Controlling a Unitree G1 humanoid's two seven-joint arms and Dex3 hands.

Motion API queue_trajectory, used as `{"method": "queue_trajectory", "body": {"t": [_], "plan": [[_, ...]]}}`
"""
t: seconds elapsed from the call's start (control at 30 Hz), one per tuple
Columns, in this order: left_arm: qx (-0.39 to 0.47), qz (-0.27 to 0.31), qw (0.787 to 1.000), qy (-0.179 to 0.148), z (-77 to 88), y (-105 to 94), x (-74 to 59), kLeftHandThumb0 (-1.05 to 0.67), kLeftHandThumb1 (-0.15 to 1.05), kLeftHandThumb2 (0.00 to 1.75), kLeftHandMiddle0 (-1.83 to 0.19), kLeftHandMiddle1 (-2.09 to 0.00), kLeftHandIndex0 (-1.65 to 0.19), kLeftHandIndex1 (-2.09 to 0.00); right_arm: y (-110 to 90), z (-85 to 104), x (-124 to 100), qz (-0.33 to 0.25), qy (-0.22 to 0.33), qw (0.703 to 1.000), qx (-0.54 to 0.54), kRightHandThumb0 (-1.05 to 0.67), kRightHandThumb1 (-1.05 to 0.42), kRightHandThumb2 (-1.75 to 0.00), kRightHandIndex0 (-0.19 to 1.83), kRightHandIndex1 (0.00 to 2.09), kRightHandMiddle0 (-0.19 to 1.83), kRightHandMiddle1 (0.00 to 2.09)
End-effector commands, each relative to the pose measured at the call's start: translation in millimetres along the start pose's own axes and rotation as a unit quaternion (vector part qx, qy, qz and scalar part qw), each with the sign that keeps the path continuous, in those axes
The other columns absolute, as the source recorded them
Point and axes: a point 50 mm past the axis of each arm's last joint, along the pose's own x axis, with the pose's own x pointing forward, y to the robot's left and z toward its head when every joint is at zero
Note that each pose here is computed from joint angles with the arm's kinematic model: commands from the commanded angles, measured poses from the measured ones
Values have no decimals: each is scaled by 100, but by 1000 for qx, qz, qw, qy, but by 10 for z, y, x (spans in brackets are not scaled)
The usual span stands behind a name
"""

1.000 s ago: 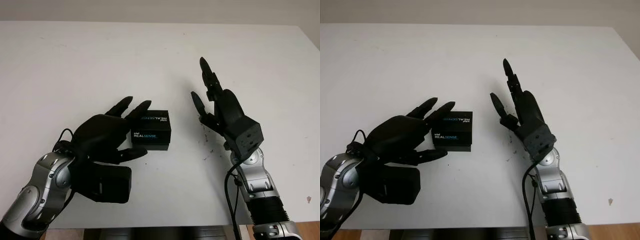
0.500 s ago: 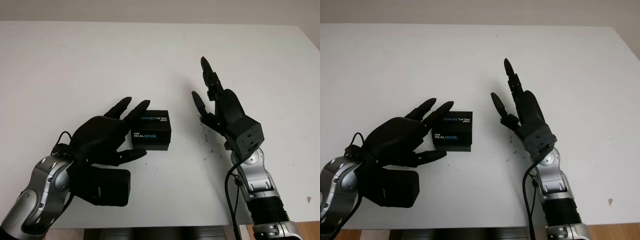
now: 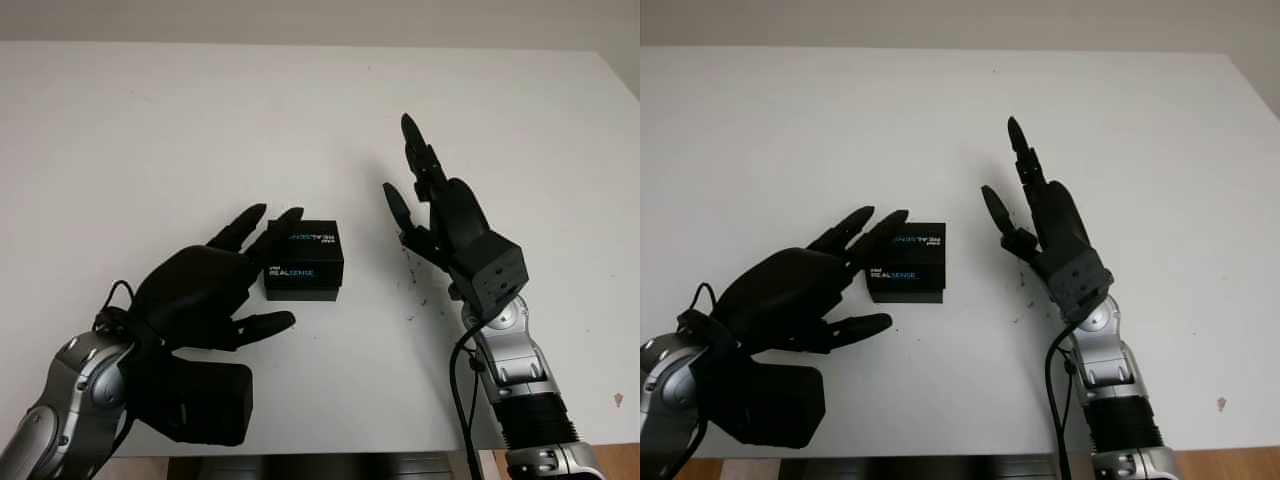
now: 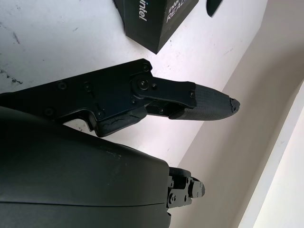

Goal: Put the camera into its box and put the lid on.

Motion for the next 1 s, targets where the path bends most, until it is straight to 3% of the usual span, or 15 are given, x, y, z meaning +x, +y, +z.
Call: {"method": "queue_trajectory", "body": {"t": [0.0, 0.33, 0.7, 0.83, 0.97], "plan": [[0, -8, 1000, -11, 46, 1, -56, -79, 105, 78, 19, 0, -9, -12, -28, 45, 1, -4, -12, 1000, -4, -72, -105, -57, -2, 5, -3, 5], [-10, -13, 1000, -12, 69, 12, -130, -77, 105, 77, 19, 0, -21, -11, -33, 41, -5, -4, -11, 1000, -2, -71, -105, -56, -2, 6, -3, 5], [-25, -28, 999, -8, 35, 36, -133, -76, 105, 72, 19, 0, -17, -6, -33, 38, -6, -3, -12, 1000, -3, -70, -105, -56, -1, 6, -2, 6], [-68, 35, 997, -19, 45, 126, -129, -70, 105, 64, 6, -8, -14, -4, -38, 40, -4, 0, -12, 1000, -7, -70, -105, -57, -1, 6, -2, 6], [-142, 150, 977, -55, 46, 257, -126, -60, 105, 50, -18, -13, -15, -5, -42, 41, 1, 2, -7, 1000, -8, -71, -105, -57, -2, 6, -2, 5]]}}
